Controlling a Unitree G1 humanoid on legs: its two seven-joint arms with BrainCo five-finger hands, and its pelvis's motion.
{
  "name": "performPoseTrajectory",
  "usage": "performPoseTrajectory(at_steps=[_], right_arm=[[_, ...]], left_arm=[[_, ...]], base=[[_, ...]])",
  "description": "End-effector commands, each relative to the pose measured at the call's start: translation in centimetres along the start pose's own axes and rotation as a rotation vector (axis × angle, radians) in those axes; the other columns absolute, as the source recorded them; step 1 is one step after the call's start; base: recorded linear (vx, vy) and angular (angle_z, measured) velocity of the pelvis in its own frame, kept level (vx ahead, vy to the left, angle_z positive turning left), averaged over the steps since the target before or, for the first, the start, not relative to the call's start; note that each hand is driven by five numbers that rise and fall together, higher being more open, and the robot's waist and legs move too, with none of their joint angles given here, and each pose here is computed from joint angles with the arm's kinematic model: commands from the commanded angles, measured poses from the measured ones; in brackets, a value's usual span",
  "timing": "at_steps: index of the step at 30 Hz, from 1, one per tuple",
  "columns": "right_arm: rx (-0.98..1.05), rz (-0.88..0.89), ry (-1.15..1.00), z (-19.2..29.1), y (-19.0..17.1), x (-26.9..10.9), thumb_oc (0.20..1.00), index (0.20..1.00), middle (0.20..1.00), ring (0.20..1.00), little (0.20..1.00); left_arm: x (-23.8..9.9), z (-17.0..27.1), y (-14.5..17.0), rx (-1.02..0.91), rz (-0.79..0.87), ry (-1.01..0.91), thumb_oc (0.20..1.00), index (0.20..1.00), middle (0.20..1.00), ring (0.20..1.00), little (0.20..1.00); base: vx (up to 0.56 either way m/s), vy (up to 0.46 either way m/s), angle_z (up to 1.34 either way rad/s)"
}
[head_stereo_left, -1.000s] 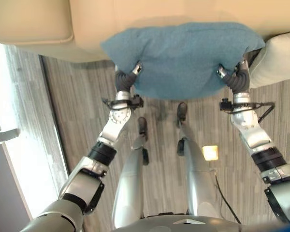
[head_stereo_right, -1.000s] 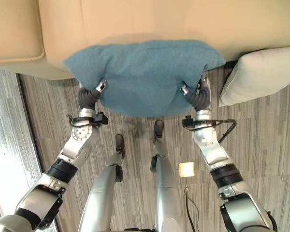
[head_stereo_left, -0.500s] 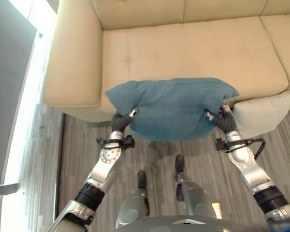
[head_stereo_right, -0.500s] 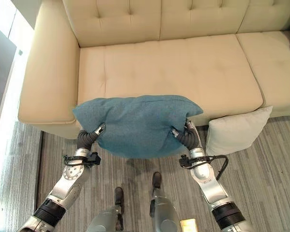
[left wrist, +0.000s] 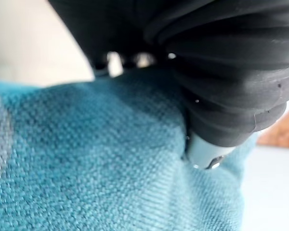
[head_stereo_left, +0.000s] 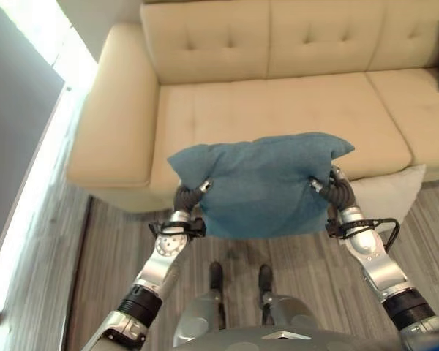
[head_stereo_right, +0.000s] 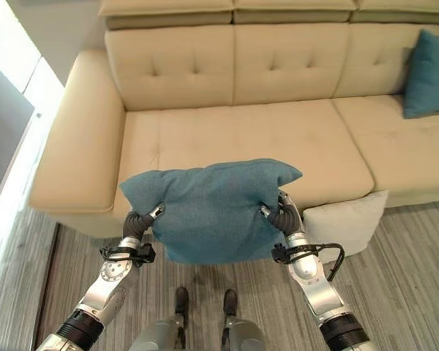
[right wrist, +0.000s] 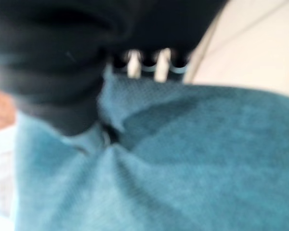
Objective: Pick up all the scattered cushions and arrange them neatly on the sofa.
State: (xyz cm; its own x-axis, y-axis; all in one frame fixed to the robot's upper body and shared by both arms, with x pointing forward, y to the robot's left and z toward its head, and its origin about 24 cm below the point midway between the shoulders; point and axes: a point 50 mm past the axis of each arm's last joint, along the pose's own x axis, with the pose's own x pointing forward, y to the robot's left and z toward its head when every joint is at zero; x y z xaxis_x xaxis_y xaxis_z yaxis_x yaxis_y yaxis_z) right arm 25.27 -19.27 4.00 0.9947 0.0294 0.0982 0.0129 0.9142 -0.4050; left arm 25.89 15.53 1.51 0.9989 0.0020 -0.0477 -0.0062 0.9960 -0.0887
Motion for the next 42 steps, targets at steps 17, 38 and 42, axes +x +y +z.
performPoseTrajectory(at_steps=[17,38,42], right_arm=[[0.03,0.013,-0.263,5.2,-0.7,2.2,0.2,0.2,0.2,0.2,0.2],[0.08,0.043,-0.222,4.7,0.8,2.4,0.2,0.2,0.2,0.2,0.2],[0.077,0.053,-0.22,4.7,0.8,2.5,0.2,0.2,0.2,0.2,0.2]], left_arm=[[1.2,4.8,-2.5,-0.042,-0.155,-0.236,0.2,0.2,0.2,0.2,0.2],[0.7,4.5,-1.2,-0.006,-0.126,-0.222,0.2,0.2,0.2,0.2,0.2],[0.6,4.4,-1.1,-0.005,-0.126,-0.217,0.2,0.2,0.2,0.2,0.2]], base=[[0.18,-0.103,0.11],[0.16,0.097,-0.1],[0.16,0.012,-0.13]])
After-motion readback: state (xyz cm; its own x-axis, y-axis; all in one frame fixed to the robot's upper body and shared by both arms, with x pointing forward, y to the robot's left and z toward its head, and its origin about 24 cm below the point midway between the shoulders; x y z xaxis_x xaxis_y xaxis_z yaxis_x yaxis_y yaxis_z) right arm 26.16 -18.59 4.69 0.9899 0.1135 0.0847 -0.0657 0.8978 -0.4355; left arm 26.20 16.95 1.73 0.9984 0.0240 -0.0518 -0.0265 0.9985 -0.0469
